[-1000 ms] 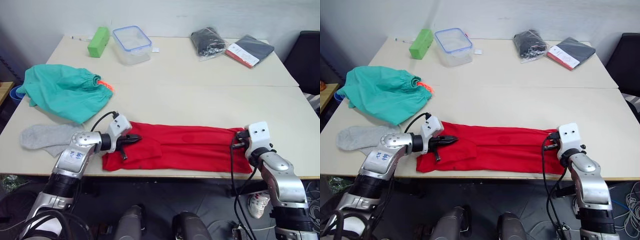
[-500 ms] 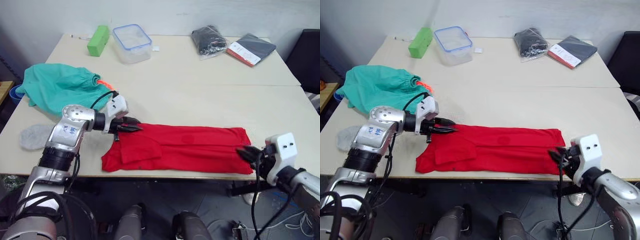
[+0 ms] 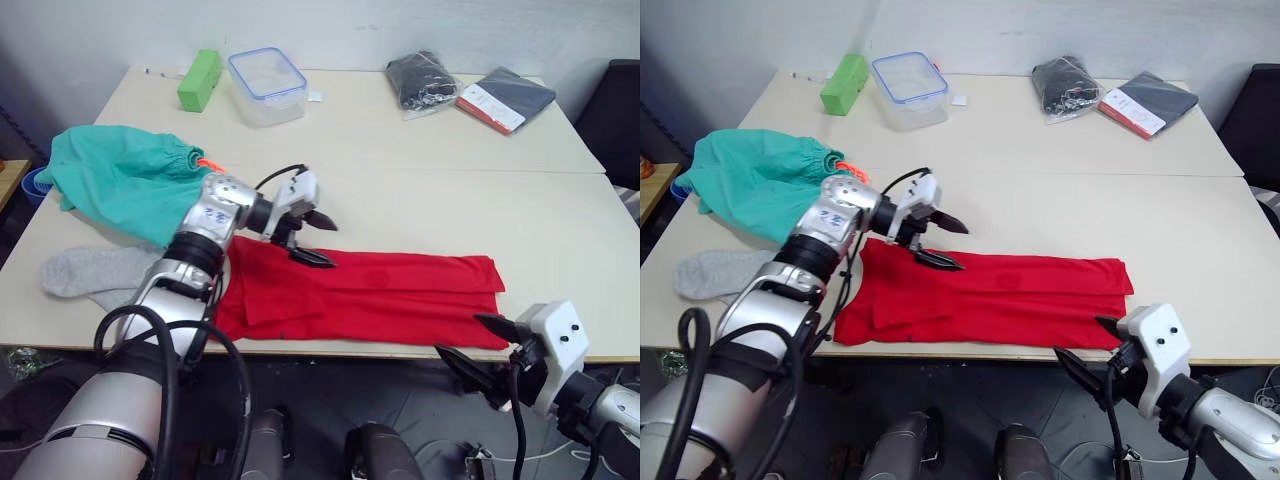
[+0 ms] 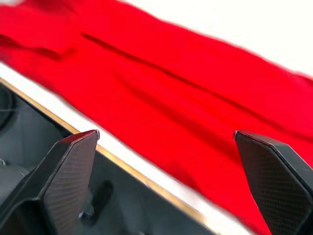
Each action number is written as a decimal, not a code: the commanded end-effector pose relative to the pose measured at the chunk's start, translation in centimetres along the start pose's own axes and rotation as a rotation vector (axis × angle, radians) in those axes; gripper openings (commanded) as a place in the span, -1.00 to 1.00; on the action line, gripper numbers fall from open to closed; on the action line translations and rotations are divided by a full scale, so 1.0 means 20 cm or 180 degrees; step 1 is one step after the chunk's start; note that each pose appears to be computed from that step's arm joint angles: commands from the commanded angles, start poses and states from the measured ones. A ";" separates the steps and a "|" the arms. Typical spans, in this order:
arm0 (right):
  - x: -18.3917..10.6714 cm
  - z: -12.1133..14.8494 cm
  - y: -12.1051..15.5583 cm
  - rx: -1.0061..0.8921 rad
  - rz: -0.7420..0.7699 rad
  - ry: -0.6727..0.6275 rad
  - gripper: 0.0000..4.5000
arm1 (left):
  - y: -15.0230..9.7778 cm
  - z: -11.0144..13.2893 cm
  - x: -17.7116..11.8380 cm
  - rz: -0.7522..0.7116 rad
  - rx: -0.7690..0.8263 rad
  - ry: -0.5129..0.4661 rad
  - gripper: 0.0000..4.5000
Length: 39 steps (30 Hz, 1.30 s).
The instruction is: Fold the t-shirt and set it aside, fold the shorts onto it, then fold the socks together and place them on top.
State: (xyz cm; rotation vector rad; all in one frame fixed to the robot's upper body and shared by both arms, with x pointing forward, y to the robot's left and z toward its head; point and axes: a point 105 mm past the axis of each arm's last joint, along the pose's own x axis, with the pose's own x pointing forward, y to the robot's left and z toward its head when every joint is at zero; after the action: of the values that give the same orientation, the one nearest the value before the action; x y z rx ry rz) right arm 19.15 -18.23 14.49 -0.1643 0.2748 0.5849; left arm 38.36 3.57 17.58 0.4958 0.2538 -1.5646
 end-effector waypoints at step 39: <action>0.73 0.13 -0.64 -0.0786 0.0263 0.1007 -0.64 | -0.46 0.03 -0.52 0.0223 0.0019 -0.0182 1.00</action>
State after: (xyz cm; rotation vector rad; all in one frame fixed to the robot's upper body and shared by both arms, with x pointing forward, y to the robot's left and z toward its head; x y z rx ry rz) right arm 38.03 -20.08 13.51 -0.4433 0.5127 0.6815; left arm 29.21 12.81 20.51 0.4330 0.2344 -1.5316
